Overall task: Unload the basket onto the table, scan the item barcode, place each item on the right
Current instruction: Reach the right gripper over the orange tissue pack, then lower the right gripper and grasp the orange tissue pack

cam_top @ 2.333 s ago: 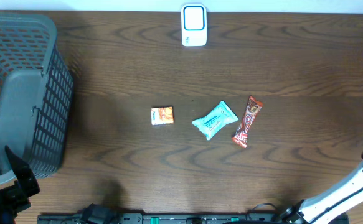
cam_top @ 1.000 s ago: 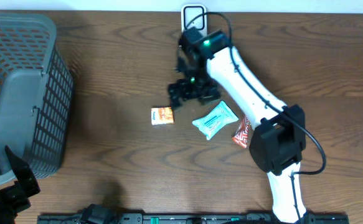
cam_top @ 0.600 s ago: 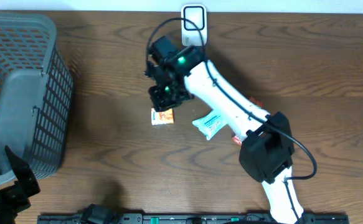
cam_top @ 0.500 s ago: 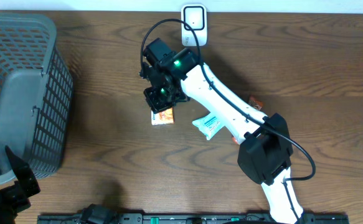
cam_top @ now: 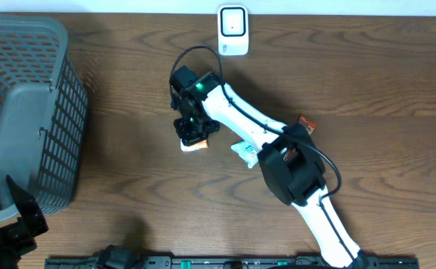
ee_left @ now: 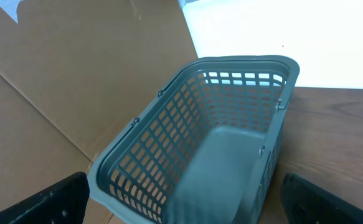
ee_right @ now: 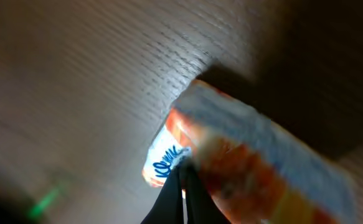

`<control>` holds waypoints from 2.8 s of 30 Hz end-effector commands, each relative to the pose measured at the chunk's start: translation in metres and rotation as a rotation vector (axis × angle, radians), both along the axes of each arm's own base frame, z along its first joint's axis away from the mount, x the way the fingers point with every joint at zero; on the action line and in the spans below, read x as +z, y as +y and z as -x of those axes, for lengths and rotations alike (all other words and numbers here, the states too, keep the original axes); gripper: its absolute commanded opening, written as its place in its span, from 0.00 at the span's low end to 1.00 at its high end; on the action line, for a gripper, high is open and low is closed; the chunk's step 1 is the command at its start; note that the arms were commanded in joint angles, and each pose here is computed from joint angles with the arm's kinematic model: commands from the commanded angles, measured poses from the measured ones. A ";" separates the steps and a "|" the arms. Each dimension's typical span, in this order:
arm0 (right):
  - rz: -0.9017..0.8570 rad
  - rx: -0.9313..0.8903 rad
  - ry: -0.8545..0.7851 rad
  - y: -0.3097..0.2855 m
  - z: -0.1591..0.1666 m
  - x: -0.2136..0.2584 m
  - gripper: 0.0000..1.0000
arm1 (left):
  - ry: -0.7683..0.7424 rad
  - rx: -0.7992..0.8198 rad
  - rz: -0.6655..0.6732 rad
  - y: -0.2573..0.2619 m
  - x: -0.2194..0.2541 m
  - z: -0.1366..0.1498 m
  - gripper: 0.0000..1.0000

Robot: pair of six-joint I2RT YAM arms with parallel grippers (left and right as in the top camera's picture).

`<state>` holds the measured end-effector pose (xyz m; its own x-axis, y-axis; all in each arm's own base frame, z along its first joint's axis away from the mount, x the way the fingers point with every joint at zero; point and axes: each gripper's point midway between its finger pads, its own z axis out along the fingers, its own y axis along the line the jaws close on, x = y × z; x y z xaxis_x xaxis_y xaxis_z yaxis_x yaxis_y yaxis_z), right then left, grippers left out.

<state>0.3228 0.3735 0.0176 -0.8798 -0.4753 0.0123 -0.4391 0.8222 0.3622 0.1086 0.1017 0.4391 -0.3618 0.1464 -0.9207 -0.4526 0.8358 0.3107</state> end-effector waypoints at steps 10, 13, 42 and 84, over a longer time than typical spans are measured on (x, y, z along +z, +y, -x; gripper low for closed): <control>0.008 -0.001 -0.058 -0.003 -0.006 0.033 0.01 | -0.007 0.012 0.008 0.001 0.000 0.001 0.98; 0.036 -0.012 -0.083 -0.009 -0.012 0.032 0.01 | -0.007 0.012 0.008 0.001 0.000 0.001 0.98; 0.120 0.006 -0.263 -0.027 -0.037 0.088 0.99 | -0.007 0.012 0.008 0.001 0.000 0.001 0.98; 0.324 -0.167 -0.147 -0.029 -0.033 -0.023 0.76 | -0.007 0.012 0.008 0.001 0.000 0.001 0.98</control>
<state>0.3602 0.3473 0.0029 -0.9226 -0.3853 -0.0209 -0.3857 0.9222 0.0278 0.1086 0.1017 0.4391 -0.3618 0.1464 -0.9207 -0.4526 0.8358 0.3107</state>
